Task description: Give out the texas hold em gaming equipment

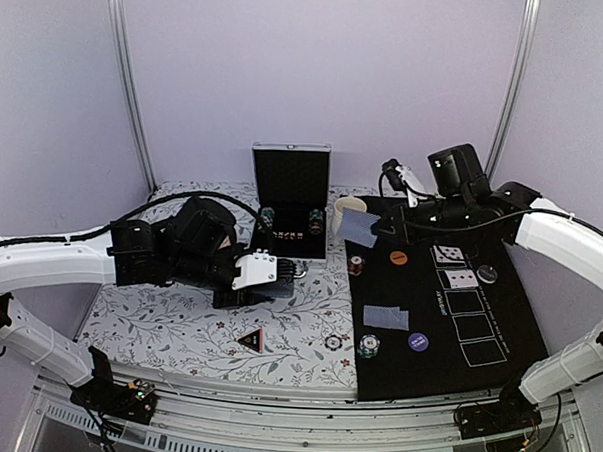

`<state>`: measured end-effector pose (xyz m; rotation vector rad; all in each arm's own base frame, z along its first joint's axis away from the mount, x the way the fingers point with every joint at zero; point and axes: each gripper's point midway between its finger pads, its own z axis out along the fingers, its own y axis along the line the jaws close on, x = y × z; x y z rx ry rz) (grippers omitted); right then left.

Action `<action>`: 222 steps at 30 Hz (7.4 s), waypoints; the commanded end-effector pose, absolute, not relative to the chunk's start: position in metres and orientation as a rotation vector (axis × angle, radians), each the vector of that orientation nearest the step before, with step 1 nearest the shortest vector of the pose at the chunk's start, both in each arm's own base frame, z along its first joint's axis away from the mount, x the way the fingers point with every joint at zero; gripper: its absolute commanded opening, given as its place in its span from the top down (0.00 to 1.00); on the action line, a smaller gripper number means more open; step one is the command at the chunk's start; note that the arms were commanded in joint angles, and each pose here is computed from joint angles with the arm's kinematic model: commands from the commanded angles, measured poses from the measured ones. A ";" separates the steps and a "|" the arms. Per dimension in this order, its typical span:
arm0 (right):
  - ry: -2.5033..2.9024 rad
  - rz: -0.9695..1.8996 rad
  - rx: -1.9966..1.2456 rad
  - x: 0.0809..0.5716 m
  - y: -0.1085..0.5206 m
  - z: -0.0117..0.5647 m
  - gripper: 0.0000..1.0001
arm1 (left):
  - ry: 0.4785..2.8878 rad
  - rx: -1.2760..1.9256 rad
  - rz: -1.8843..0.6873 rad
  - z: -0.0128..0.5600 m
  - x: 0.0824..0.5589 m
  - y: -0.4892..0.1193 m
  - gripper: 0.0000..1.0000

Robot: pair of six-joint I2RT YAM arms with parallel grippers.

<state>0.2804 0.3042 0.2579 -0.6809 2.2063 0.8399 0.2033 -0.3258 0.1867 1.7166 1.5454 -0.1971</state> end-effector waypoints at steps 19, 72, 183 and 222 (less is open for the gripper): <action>2.738 -1.340 -0.437 0.309 -0.017 0.129 0.98 | 1.492 1.700 -0.224 0.202 0.197 -0.328 0.54; 3.051 -0.409 -0.085 0.344 0.027 0.087 0.98 | 1.491 1.707 -0.204 0.199 0.198 -0.324 0.54; 2.939 0.161 0.482 0.361 -0.035 0.047 0.35 | 1.466 1.698 -0.212 0.207 0.197 -0.320 0.54; 3.047 0.239 0.351 0.335 0.005 0.030 0.39 | 1.457 1.698 -0.226 0.211 0.195 -0.319 0.54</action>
